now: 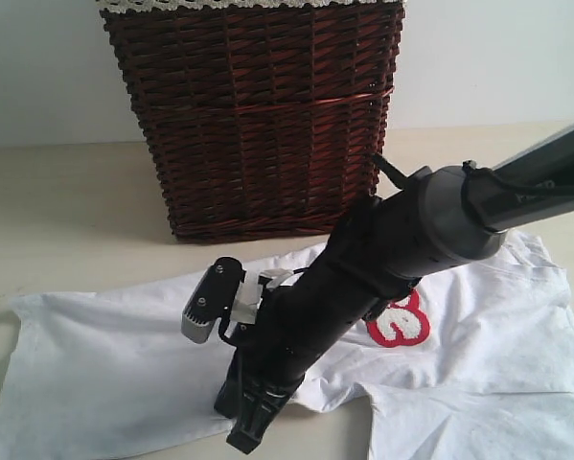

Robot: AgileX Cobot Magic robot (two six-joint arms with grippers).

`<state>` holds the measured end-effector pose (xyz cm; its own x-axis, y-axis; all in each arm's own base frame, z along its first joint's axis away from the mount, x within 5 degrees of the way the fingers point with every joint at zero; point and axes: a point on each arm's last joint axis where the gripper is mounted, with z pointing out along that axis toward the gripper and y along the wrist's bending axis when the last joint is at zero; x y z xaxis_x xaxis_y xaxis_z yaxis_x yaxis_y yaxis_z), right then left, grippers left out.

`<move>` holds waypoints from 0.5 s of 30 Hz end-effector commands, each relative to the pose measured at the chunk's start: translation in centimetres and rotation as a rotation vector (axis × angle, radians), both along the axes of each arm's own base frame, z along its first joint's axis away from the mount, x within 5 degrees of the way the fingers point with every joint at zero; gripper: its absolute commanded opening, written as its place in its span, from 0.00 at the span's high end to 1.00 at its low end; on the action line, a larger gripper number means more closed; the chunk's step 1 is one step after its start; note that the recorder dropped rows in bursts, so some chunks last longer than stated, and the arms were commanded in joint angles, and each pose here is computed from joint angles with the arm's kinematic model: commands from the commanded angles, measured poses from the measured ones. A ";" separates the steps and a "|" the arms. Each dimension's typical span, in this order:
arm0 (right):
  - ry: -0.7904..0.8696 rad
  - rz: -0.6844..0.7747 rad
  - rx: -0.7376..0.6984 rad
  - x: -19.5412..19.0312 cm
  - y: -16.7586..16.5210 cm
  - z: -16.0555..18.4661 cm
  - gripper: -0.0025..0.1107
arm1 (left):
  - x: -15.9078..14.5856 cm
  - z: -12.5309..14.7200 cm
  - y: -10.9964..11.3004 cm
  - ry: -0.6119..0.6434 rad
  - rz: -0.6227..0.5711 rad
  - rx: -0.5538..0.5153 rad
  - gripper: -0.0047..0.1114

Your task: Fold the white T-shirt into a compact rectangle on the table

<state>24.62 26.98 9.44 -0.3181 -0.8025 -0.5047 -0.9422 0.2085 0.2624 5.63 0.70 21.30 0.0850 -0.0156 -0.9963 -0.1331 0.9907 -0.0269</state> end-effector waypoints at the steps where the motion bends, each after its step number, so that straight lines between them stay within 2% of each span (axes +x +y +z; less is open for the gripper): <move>1: 0.054 0.019 -0.027 -0.2 0.4 0.6 0.98 | -0.1 0.0 0.0 -0.008 -0.003 -0.003 0.96; 4: 0.095 0.065 0.007 -0.3 0.9 1.7 0.98 | -0.1 0.0 0.0 -0.008 -0.003 -0.003 0.96; 5: 0.088 0.086 0.031 -0.4 1.0 3.0 0.98 | -0.1 0.0 0.0 -0.008 -0.003 -0.003 0.96; 6: 0.066 0.095 0.037 -0.4 0.9 3.8 0.98 | -0.1 0.0 0.0 -0.008 -0.003 -0.003 0.96; 8: -0.057 0.209 -0.022 -0.6 -0.7 7.0 0.98 | -0.1 0.0 0.0 -0.008 -0.003 -0.003 0.96; 9: -0.104 0.306 -0.131 -0.7 -3.1 9.2 0.98 | -0.1 0.0 0.0 -0.008 -0.003 -0.003 0.96; 10: -0.092 0.366 -0.181 -1.1 -4.4 10.1 0.98 | -0.1 0.0 0.0 -0.008 -0.003 -0.003 0.96; 11: -0.031 0.450 -0.285 -1.4 -7.9 11.2 0.98 | -0.1 0.0 0.0 -0.008 -0.003 -0.003 0.96; 12: 0.000 0.462 -0.308 -1.5 -9.5 11.3 0.98 | -0.1 0.0 0.0 -0.008 -0.003 -0.003 0.96; 13: -0.007 0.483 -0.326 -1.6 -12.6 11.0 0.93 | -0.1 0.0 0.0 -0.008 -0.003 -0.003 0.96; 15: 0.006 0.565 -0.312 -3.3 -16.0 9.9 0.74 | -0.1 0.0 0.0 -0.008 -0.003 -0.003 0.96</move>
<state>23.09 13.82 20.03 0.1171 -0.9681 -0.2217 -0.9574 -0.1694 0.2341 5.63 0.70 21.30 0.0850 -0.0156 -0.9963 -0.1331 0.9907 -0.0269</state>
